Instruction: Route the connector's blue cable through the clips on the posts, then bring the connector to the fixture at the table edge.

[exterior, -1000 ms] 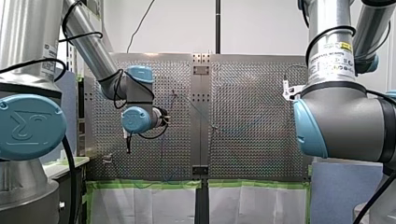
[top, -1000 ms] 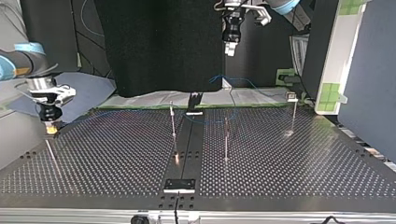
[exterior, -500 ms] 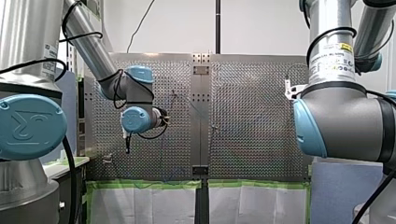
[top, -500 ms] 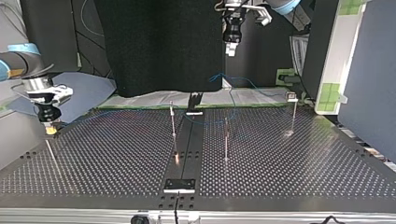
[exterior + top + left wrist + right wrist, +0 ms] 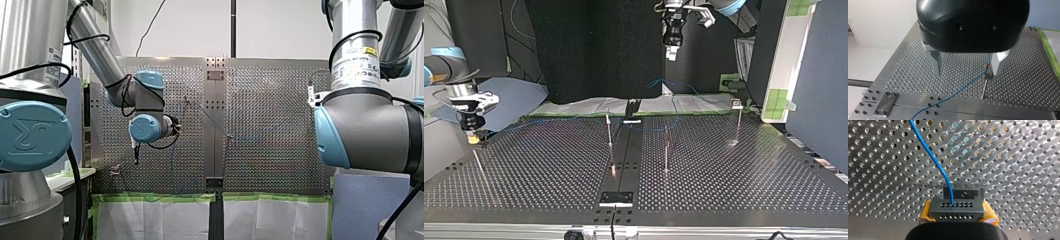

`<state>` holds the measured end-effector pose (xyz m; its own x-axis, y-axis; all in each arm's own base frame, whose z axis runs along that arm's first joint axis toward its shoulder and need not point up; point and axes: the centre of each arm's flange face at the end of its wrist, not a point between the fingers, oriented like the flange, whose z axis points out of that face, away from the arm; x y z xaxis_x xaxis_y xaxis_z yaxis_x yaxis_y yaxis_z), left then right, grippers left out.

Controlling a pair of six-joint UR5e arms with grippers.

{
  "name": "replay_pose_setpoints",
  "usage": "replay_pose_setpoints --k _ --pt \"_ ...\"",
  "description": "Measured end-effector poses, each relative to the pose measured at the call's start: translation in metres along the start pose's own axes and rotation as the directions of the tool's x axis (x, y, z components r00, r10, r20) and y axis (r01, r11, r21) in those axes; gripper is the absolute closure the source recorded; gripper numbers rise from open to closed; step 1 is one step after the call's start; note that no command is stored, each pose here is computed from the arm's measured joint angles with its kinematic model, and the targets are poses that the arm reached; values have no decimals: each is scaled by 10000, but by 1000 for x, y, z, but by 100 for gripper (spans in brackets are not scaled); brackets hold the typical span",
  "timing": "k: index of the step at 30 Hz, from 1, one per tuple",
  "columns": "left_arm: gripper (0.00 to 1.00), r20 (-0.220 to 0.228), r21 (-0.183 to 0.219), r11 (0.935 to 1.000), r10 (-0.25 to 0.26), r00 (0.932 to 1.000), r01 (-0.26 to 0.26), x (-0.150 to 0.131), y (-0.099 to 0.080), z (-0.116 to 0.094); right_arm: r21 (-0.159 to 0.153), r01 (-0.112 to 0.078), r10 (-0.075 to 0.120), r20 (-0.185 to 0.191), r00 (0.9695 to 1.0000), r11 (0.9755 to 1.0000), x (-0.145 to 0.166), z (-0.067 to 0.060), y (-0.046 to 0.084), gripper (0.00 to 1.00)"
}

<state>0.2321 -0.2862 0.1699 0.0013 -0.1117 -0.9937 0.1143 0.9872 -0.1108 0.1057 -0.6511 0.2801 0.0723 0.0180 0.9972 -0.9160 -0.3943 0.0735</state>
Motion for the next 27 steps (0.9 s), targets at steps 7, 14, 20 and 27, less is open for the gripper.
replay_pose_setpoints --k 7,14,20,27 --pt "0 1 -6 10000 2 10000 -2 0 0 0 175 40 -40 9 10000 9998 -5 7 -3 100" --pt "0 2 -20 10000 5 10000 -5 0 1 0 358 68 -64 -101 9999 9993 -1 10 -6 100" --pt "0 -24 -53 10000 26 10000 -26 0 1 1 385 62 -56 -135 9999 9992 2 12 -6 100" --pt "0 -36 -82 10000 36 10000 -36 0 2 1 377 38 -28 -279 9996 9993 4 14 -4 100"
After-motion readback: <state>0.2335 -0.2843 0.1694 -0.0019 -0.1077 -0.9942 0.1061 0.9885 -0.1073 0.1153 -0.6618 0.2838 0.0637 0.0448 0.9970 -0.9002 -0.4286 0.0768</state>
